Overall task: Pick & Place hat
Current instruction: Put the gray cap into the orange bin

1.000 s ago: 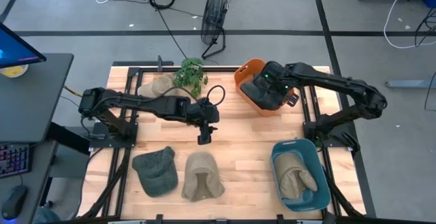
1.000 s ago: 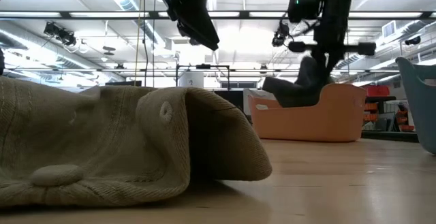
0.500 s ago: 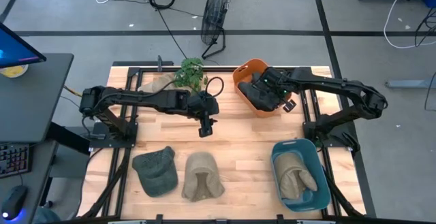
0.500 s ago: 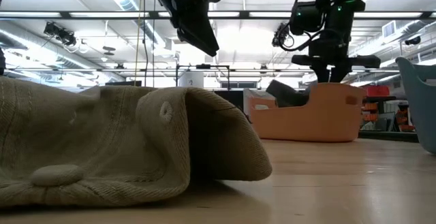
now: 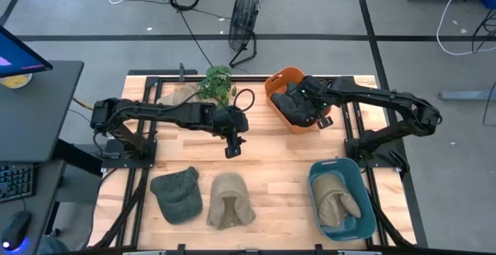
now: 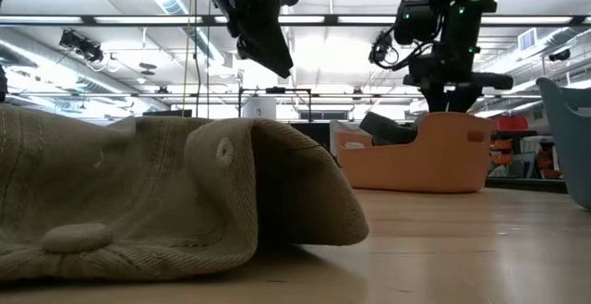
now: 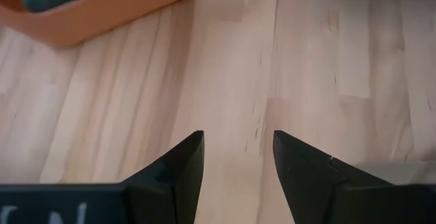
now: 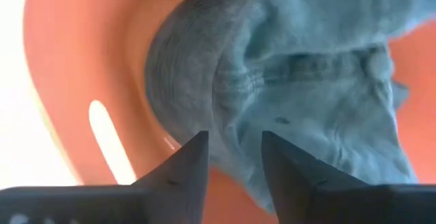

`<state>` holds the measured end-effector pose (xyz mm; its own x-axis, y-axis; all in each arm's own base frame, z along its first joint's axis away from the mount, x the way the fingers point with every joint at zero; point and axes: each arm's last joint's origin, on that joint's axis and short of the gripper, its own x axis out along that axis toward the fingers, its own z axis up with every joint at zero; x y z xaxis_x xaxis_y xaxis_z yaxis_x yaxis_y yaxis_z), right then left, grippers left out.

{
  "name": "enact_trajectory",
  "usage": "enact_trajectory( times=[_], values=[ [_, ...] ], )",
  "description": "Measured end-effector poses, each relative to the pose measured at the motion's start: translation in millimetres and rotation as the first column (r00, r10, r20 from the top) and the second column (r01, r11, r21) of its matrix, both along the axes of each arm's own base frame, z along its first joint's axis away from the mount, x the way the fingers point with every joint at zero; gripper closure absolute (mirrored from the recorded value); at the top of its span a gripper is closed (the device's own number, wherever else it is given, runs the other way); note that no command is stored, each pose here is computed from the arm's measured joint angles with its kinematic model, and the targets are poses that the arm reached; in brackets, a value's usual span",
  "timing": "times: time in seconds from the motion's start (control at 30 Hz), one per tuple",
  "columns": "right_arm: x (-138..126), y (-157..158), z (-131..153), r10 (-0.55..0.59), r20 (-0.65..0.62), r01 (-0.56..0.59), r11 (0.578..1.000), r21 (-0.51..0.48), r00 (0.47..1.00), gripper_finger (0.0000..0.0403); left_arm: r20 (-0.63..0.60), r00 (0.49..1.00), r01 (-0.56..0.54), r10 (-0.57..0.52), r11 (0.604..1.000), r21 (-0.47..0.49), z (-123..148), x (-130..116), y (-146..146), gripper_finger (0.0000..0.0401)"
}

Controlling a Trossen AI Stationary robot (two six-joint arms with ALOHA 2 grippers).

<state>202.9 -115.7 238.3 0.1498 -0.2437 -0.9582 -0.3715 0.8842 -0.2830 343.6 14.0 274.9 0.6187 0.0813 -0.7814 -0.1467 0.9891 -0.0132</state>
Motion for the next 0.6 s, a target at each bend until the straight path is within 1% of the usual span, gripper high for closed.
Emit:
enact_trajectory(
  times=[0.07, 0.13, 0.23, 0.33, 0.47, 0.6],
  values=[
    [-2.2, 5.4, 6.4, -0.042, 0.039, 0.042, 0.999, -0.001, 0.998, 0.0260, -0.015, 1.000, -0.018, 0.017, 1.000, -0.014, 0.9, -3.3, -0.3, 0.0222],
    [-5.6, 11.6, 14.8, -0.057, 0.085, 0.058, 0.998, -0.011, 0.995, 0.0260, -0.020, 0.999, -0.046, 0.045, 0.998, -0.035, 5.8, -9.0, -0.4, 0.0222],
    [-11.1, 23.7, 27.5, -0.075, 0.158, 0.079, 0.997, -0.017, 0.985, 0.0261, -0.031, 0.996, -0.087, 0.085, 0.995, -0.058, 15.5, -20.9, -0.6, 0.0222],
    [-18.9, 35.5, 38.7, -0.118, 0.225, 0.122, 0.993, -0.002, 0.967, 0.0261, -0.055, 0.993, -0.112, 0.108, 0.991, -0.073, 25.0, -35.1, -1.2, 0.0222],
    [-27.6, 48.4, 51.8, -0.210, 0.332, 0.207, 0.977, 0.045, 0.920, 0.0261, -0.119, 0.982, -0.160, 0.148, 0.982, -0.096, 33.9, -55.7, -2.1, 0.0222],
    [-30.7, 59.2, 63.1, -0.300, 0.447, 0.276, 0.954, 0.119, 0.843, 0.0261, -0.194, 0.963, -0.215, 0.187, 0.967, -0.135, 40.5, -75.4, -7.8, 0.0222]
  ],
)
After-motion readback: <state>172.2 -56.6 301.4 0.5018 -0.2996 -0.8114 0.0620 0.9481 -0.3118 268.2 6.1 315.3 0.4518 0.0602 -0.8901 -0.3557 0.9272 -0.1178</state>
